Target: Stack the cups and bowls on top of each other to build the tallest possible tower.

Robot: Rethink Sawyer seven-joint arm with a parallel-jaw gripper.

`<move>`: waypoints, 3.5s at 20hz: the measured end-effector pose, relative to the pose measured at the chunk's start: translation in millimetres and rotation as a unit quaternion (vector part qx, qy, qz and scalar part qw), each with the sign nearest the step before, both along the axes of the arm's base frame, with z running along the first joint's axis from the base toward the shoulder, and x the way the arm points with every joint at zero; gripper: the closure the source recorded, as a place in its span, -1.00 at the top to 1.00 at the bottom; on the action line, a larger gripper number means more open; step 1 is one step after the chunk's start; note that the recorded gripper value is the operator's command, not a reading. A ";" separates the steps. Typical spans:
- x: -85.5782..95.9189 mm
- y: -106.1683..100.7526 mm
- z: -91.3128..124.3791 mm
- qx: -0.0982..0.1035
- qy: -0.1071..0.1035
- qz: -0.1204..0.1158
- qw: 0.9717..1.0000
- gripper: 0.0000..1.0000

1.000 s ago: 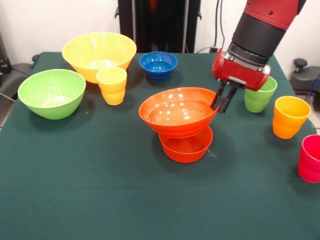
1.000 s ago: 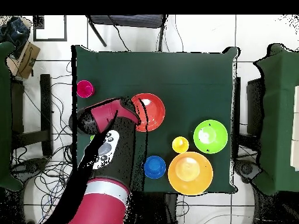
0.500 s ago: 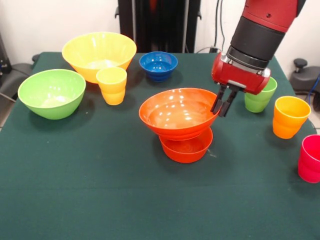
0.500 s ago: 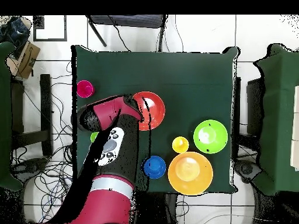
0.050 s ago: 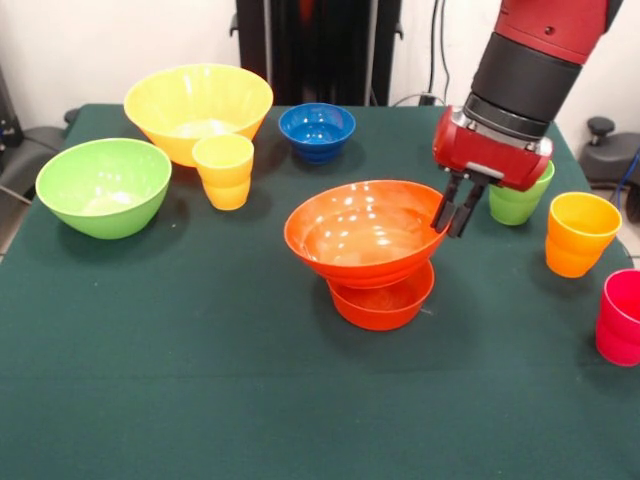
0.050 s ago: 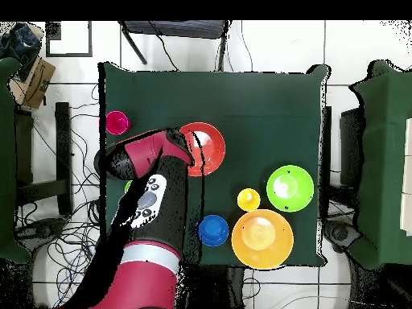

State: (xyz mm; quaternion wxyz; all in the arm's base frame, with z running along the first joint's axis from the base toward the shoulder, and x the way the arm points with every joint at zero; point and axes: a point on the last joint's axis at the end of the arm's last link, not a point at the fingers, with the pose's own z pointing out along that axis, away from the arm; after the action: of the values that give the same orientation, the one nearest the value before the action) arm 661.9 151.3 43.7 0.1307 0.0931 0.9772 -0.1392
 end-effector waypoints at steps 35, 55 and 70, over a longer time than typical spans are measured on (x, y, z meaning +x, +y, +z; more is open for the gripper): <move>2.3 5.3 -0.3 -0.014 0.030 -0.009 0.999 -1.00; 8.3 10.5 8.6 -0.023 0.045 -0.015 0.999 -1.00; 8.1 11.4 8.5 -0.023 0.045 -0.014 0.999 -1.00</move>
State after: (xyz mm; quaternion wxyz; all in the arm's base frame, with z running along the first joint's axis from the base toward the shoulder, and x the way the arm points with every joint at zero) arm 670.0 162.7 52.2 0.0866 0.0977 0.9772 -0.1673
